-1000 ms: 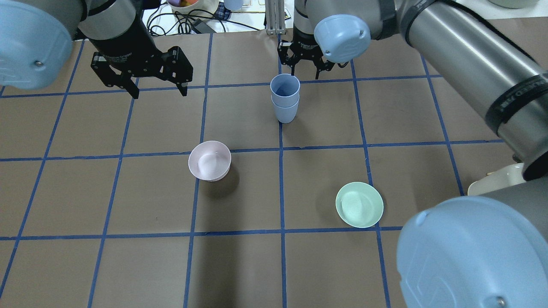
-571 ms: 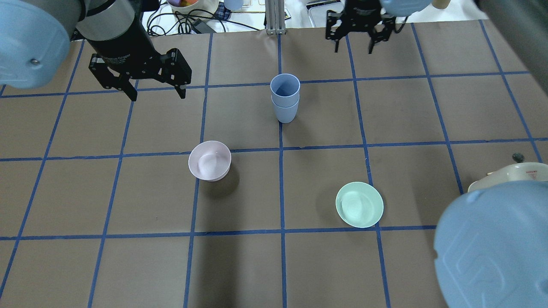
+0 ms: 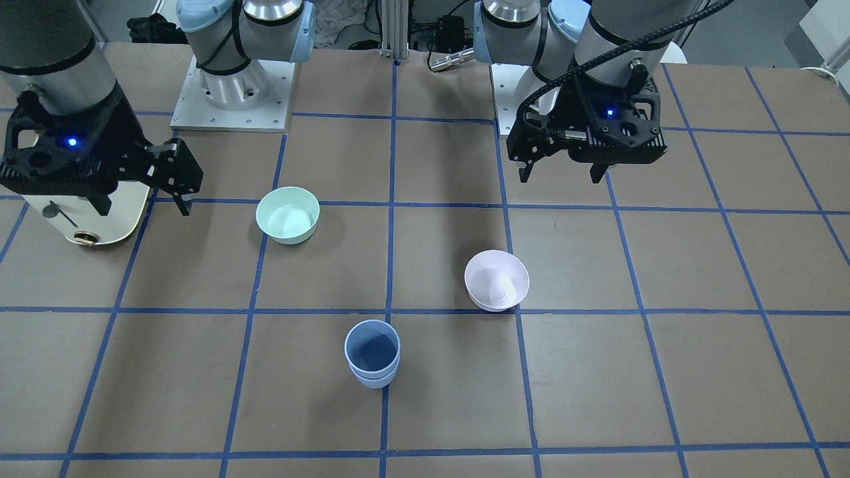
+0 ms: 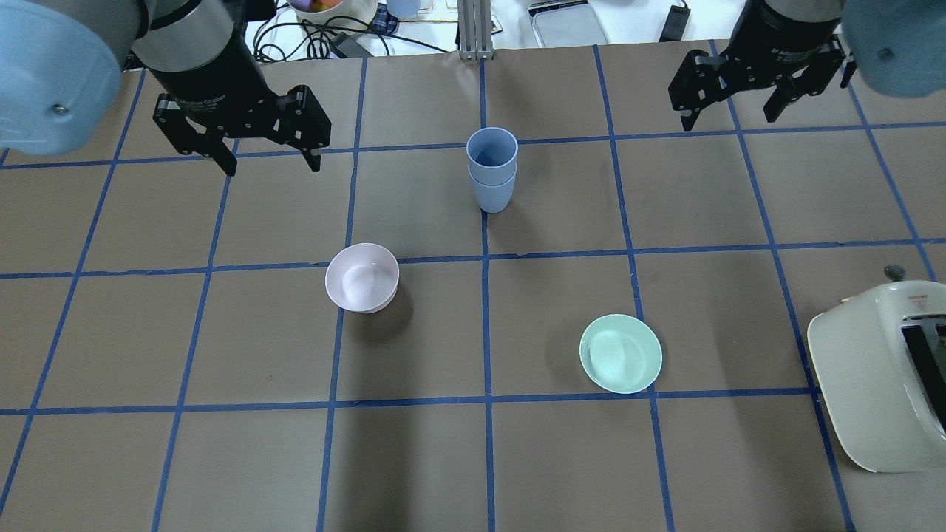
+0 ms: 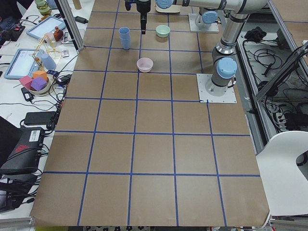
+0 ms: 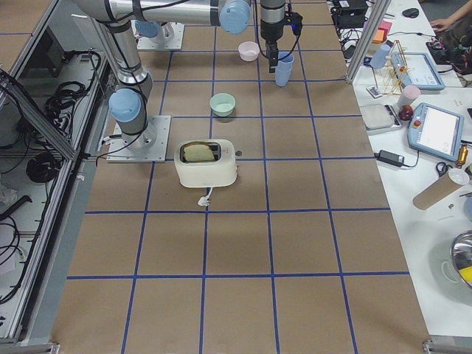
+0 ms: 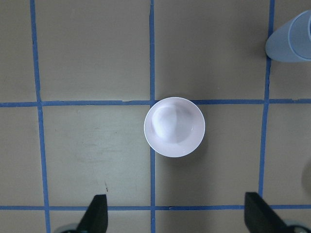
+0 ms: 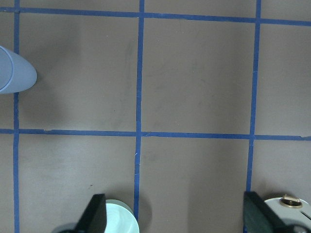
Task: Stack blue cups with both arms
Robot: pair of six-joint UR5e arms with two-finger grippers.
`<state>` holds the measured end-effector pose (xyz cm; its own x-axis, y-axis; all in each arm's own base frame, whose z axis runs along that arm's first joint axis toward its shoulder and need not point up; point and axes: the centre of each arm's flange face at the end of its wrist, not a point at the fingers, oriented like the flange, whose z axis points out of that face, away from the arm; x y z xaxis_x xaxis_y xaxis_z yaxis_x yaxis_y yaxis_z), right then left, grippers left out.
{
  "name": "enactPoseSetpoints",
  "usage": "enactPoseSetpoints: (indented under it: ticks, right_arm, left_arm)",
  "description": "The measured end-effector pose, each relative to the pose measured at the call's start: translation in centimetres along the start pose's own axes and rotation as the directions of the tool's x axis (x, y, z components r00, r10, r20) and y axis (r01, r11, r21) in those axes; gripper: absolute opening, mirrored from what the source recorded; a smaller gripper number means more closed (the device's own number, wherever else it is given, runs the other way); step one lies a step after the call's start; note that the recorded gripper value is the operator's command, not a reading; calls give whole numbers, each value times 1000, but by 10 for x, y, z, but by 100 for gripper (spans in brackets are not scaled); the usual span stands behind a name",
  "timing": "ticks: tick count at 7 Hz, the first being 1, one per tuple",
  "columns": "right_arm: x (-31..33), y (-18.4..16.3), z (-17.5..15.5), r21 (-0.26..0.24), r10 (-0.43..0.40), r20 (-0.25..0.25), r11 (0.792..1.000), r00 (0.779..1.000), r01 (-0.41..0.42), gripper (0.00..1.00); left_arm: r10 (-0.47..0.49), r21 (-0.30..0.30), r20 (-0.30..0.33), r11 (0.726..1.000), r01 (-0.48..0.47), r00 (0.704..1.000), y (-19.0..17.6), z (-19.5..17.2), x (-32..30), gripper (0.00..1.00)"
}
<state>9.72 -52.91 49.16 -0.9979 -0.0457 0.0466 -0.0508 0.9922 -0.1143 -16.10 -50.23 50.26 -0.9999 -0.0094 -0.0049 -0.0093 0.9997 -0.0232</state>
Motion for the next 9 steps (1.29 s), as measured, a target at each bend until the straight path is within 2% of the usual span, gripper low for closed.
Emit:
enactPoseSetpoints:
  ticks: [4, 9]
  right_arm:
    - [-6, -5, -12, 41, -9, 21, 999, 1000, 9, 100]
    - [-11, -13, -15, 21, -6, 39, 1000, 999, 5, 100]
  left_arm:
    - [0, 3, 0, 1000, 0, 1000, 0, -1, 0, 100]
    - [-20, -7, 0, 1000, 20, 1000, -5, 4, 0, 100]
